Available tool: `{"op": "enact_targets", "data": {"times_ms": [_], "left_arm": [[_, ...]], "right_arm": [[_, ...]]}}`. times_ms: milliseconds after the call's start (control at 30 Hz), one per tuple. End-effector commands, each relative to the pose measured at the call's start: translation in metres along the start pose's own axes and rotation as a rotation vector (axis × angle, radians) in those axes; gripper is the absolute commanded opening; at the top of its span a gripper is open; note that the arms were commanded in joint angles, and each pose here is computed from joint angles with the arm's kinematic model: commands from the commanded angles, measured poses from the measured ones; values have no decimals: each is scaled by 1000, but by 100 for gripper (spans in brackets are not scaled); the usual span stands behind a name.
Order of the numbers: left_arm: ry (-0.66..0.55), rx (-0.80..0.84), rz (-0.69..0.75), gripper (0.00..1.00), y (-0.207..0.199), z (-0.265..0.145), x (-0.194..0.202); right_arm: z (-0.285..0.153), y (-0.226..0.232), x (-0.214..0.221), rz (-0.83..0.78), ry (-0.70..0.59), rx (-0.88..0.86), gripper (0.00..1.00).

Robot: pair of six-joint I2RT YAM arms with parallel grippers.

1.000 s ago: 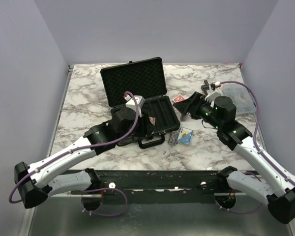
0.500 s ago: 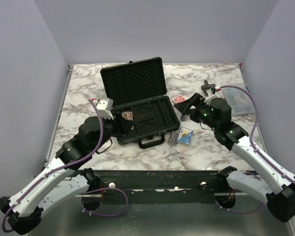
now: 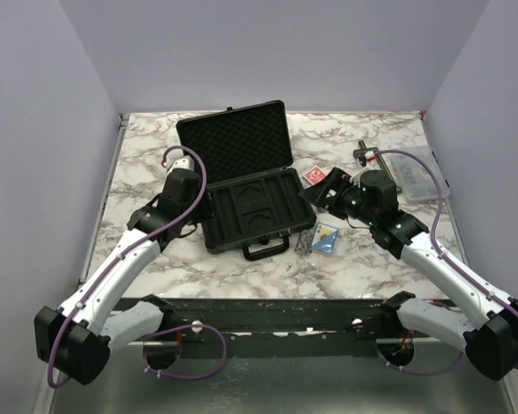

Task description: Pack up texas hold em set

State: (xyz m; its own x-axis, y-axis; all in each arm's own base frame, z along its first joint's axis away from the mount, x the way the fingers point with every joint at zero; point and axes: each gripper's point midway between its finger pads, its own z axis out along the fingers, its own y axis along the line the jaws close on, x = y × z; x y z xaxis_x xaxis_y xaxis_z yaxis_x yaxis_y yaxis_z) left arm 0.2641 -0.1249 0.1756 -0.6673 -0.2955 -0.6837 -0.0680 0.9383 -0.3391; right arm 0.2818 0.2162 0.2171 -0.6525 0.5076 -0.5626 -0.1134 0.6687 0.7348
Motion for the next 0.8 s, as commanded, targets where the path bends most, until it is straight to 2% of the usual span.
{"op": "enact_targets", "data": {"times_ms": [0,233,767], "left_arm": [[-54,3,-10,0,-11,10,-38],[-12,-79,25,0,2,40,-45],[183,-164,38,0,16,110,-21]], "right_arm": [[-1,-5,11,-32,52,19,82],[0,-8,15,-69,84,30,81],[-4,-20,21,-110,103,72,81]]}}
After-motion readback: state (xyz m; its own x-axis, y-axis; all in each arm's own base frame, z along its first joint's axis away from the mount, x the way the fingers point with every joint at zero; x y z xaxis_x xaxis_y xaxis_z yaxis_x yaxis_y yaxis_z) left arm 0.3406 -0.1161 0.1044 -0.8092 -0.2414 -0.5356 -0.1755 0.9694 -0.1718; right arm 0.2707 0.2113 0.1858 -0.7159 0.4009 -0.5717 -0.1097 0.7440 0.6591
